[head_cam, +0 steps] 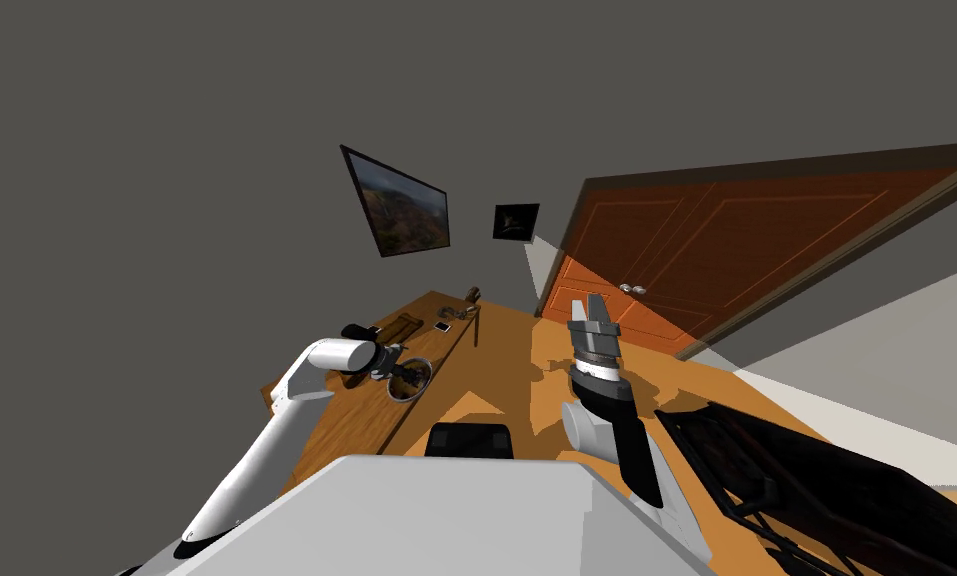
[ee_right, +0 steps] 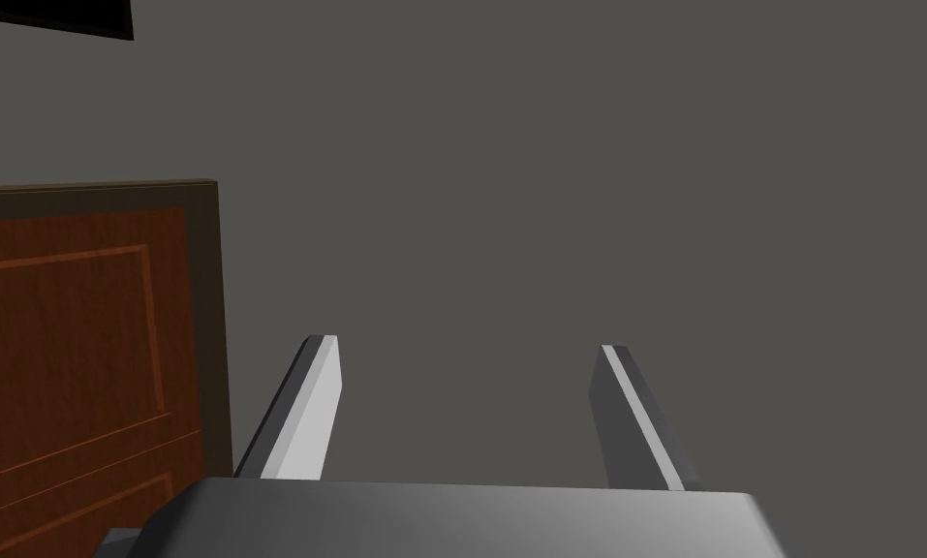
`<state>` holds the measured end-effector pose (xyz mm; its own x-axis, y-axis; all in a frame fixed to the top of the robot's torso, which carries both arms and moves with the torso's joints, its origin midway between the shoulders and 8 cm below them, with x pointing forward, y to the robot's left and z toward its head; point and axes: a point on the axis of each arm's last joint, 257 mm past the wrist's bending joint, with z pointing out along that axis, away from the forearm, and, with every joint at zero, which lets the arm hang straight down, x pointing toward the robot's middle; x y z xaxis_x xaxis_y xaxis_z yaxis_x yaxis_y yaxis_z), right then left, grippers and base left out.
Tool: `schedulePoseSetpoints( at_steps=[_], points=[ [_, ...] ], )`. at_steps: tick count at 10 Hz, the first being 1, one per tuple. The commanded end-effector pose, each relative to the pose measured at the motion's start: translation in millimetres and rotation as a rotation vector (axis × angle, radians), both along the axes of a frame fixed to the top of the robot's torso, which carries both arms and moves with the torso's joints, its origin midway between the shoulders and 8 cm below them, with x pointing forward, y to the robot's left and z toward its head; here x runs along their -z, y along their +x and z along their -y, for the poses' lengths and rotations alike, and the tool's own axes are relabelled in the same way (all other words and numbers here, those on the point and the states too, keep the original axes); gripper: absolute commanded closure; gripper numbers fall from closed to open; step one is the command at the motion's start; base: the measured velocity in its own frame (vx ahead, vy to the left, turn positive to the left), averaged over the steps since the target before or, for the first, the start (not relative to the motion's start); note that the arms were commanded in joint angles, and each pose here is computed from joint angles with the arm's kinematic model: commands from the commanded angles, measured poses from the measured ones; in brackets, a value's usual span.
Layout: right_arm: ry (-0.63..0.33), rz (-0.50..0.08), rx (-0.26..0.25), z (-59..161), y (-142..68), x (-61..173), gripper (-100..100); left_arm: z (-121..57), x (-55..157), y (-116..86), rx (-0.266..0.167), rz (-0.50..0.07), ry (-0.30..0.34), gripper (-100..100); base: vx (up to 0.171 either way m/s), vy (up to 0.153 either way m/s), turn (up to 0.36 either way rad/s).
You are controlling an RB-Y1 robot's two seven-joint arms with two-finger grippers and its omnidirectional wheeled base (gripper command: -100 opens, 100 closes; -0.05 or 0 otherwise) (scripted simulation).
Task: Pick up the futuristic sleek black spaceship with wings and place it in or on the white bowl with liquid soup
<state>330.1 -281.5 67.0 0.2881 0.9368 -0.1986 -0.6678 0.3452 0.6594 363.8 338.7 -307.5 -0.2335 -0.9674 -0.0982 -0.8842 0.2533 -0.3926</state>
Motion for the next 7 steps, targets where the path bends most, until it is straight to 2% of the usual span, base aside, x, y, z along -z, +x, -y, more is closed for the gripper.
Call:
schedulePoseSetpoints(
  at_steps=[1,2,7],
  points=[
    [0.000,0.000,0.000,0.0,0.0,0.0,0,0.0,0.0,0.0,0.000,0.000,0.000,-100,0.012,-0.002,0.006],
    [0.000,0.000,0.000,0.0,0.0,0.0,0,0.0,-0.5,-0.9,0.000,-0.002,0.000,0,0.000,0.000,0.000],
    [0.000,0.000,0.000,0.0,0.0,0.0,0,0.0,-0.4,-0.8,0.000,-0.002,0.000,0,0.000,0.000,0.000]
  ],
)
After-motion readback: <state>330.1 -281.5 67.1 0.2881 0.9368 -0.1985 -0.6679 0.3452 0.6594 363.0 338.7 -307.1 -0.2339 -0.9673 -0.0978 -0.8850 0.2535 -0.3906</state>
